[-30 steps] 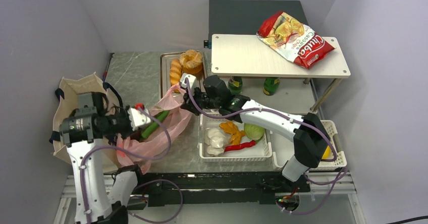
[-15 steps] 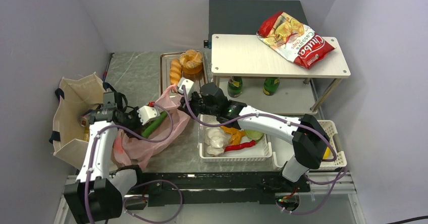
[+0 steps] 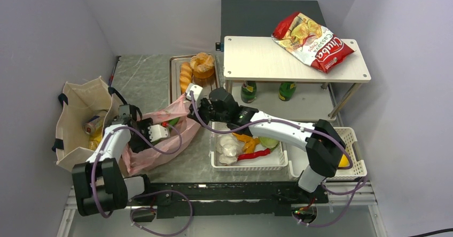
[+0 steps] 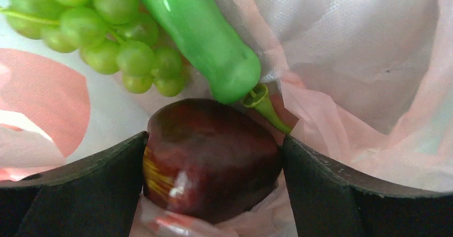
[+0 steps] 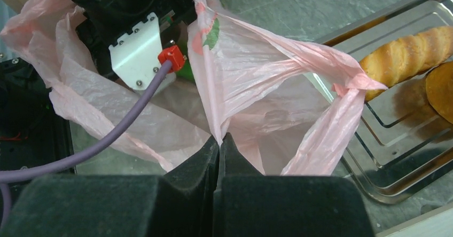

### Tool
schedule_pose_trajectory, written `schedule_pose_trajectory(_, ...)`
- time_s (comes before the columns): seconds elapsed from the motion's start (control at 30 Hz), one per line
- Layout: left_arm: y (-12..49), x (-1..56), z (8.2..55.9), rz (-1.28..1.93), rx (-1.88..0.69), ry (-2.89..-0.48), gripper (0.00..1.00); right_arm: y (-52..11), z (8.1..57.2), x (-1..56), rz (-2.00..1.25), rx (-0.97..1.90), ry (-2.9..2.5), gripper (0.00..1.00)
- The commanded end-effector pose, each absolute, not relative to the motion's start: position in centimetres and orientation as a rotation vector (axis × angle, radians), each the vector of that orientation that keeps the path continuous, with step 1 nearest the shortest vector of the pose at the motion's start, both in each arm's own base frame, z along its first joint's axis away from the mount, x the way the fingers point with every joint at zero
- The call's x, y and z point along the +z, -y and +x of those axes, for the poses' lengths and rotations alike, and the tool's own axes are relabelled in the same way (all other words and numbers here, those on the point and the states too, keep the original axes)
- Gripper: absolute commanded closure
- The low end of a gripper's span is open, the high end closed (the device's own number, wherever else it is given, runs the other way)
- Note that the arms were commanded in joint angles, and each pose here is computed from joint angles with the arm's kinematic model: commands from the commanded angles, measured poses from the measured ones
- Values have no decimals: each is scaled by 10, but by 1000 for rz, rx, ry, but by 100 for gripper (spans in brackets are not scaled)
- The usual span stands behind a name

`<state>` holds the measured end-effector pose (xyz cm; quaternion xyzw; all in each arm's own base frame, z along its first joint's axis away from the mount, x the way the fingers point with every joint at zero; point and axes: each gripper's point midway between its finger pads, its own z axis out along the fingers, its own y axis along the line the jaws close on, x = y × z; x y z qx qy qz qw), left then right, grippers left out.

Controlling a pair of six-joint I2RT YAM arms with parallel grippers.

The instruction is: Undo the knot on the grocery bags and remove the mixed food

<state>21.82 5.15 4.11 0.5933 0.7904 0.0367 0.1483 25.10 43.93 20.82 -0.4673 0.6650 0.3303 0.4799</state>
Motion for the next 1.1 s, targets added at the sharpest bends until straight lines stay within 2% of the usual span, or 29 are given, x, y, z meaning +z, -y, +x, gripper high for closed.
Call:
schedule_pose_trajectory(0.0, -75, 20, 218, 1780, 257, -2313, 8, -447, 255, 222, -1151, 816, -1588, 100)
schedule_pose_trajectory(0.07, -79, 12, 214, 1788, 263, -2348, 17, -449, 255, 220, -1163, 814, -1590, 100)
schedule_pose_trajectory(0.13, -74, 14, 213, 1755, 208, -2379, 40, -449, 256, 220, -1165, 812, -1590, 100)
schedule_pose_trajectory(0.17, -67, 21, 214, 1720, 150, -2376, 55, -449, 256, 220, -1165, 810, -1589, 100)
schedule_pose_trajectory(0.23, -44, 48, 217, 1640, -4, -2314, 80, -449, 255, 220, -1170, 809, -1589, 100)
schedule_pose_trajectory(0.3, -16, 86, 210, 1588, -177, -2205, 91, -448, 255, 218, -1174, 809, -1593, 100)
schedule_pose_trajectory(0.47, 43, 172, 201, 1545, -412, -1877, 96, -449, 254, 216, -1175, 818, -1597, 100)
schedule_pose_trajectory(0.67, 76, 235, 195, 1452, -543, -1704, 92, -451, 254, 216, -1172, 824, -1600, 100)
schedule_pose_trajectory(0.83, 89, 264, 202, 1309, -620, -1672, 88, -451, 255, 215, -1176, 823, -1602, 100)
schedule_pose_trajectory(0.97, 97, 269, 201, 1199, -723, -1680, 91, -452, 253, 216, -1197, 826, -1601, 100)
schedule_pose_trajectory(1.07, 96, 260, 201, 1172, -725, -1682, 92, -451, 250, 227, -1204, 857, -1588, 90)
